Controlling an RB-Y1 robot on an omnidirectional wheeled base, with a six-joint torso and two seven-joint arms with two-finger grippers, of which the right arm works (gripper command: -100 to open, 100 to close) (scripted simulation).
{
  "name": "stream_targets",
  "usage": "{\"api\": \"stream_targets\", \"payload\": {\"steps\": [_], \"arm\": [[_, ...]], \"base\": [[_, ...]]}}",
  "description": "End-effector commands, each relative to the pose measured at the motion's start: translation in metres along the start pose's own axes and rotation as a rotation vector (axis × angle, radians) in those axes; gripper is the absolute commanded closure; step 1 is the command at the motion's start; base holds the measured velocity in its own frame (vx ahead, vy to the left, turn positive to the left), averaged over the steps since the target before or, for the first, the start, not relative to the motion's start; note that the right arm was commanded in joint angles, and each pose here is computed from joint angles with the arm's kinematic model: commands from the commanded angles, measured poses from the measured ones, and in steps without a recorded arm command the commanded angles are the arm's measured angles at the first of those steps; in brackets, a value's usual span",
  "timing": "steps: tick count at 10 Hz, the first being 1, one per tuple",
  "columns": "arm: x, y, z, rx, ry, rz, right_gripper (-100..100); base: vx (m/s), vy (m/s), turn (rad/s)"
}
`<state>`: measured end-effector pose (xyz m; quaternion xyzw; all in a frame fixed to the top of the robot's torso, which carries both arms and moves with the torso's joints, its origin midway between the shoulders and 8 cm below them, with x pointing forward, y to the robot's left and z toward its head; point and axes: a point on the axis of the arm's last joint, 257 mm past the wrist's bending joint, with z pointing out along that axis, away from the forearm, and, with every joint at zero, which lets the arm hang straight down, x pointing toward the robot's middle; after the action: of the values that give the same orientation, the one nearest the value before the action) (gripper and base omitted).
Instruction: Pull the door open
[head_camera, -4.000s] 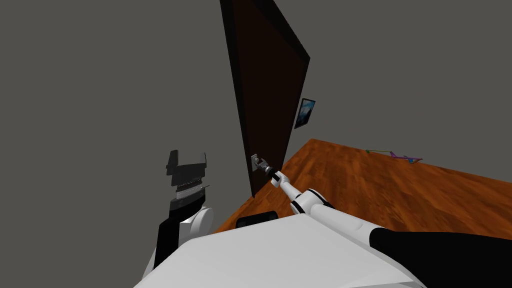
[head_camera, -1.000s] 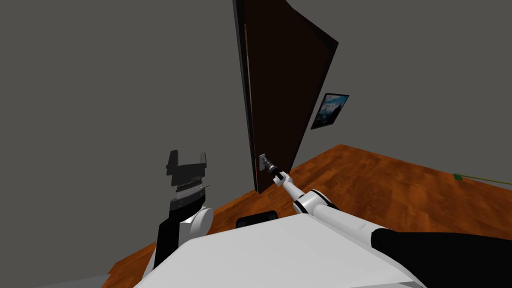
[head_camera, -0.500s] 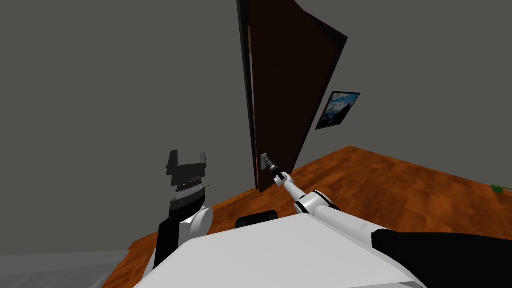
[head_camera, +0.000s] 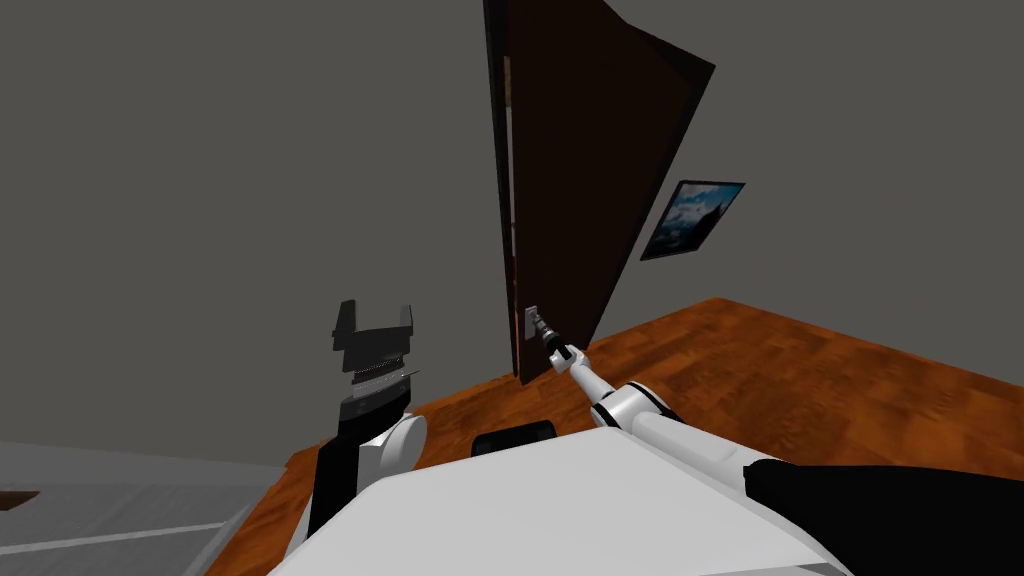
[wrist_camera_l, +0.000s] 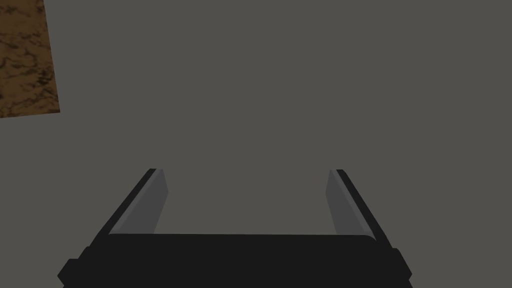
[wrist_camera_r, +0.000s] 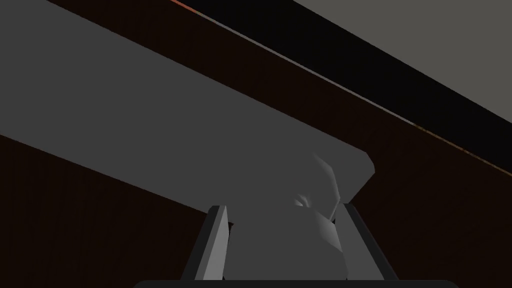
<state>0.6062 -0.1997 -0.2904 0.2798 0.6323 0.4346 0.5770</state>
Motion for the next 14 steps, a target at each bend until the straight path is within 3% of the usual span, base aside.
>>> {"api": "stream_targets", "payload": {"steps": [1,4,5,9,12,14], "arm": [[0.003,0.002,0.0001,-0.004,-0.003,0.057,100],[-0.01,-0.004,-0.0023,0.007,-0.037,0.177,100],[-0.01,-0.004,-0.0023,0.007,-0.037,0.18,100],[-0.028,-0.013,-0.0066,0.018,-0.089,0.359,100],[-0.035,-0.016,-0.0082,0.019,-0.107,0.429,100],[-0.046,-0.022,-0.0117,0.021,-0.143,0.536,100]], "base": [[-0.053,-0.043,0.07],[-0.043,-0.03,0.093],[-0.033,-0.03,0.074],[-0.048,-0.041,0.121],[-0.036,-0.03,0.085],[-0.045,-0.041,0.164]]}}
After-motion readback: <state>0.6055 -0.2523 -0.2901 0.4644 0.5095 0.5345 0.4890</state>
